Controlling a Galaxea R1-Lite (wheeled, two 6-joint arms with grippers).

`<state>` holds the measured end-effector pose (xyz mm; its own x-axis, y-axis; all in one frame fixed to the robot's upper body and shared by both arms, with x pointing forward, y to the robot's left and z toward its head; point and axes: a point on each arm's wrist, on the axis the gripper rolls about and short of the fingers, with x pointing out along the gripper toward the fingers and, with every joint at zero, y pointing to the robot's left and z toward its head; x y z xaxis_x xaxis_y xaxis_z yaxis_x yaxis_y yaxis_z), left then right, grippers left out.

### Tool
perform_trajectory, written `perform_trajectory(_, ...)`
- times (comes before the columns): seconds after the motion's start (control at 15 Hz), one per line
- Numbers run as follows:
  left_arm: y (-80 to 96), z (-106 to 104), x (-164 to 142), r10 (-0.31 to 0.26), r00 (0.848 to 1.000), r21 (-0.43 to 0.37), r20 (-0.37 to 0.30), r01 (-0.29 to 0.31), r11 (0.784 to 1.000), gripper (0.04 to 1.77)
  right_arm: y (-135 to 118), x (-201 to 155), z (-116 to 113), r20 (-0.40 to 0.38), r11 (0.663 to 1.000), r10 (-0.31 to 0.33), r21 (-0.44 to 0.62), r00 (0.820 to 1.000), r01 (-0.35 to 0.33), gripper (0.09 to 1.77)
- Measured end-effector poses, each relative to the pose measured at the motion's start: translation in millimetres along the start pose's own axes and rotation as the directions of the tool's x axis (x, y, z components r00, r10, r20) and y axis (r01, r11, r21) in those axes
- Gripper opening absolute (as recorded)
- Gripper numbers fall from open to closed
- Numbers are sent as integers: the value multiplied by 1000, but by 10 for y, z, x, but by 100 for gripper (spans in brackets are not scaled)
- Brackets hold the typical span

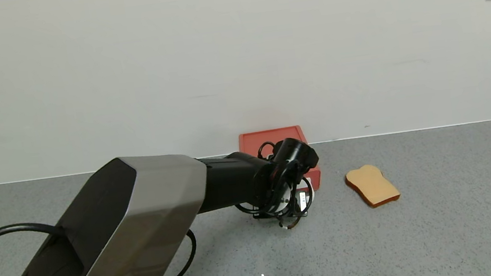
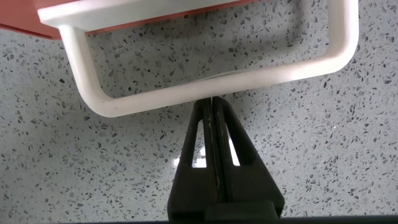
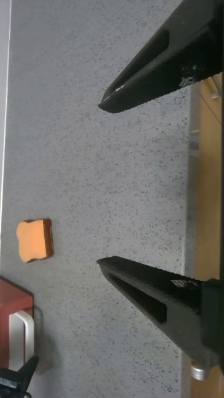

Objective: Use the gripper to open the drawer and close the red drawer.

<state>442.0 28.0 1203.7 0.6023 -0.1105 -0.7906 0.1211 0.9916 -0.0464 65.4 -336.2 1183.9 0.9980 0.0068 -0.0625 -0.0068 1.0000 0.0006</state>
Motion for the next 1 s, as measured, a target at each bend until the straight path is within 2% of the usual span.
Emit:
perform_trajectory(0.2,0,-21,-16,7,1000,6,-13,-7,1000,11,0,0,0,0,1000,0,0,1000,0,170)
perform_trajectory(0.53,69,-104,-362,47,989,62,-139,-39,997,11,0,0,-1,-1,1000,0,0,1000,0,170)
perform_trajectory(0.8,173,33,-796,13,996,76,-92,-6,997,11,0,0,-2,-2,1000,0,0,1000,0,170)
perform_trajectory(1.0,415,149,-1118,4,999,103,-42,0,995,11,0,0,-2,-2,1000,0,0,1000,0,170)
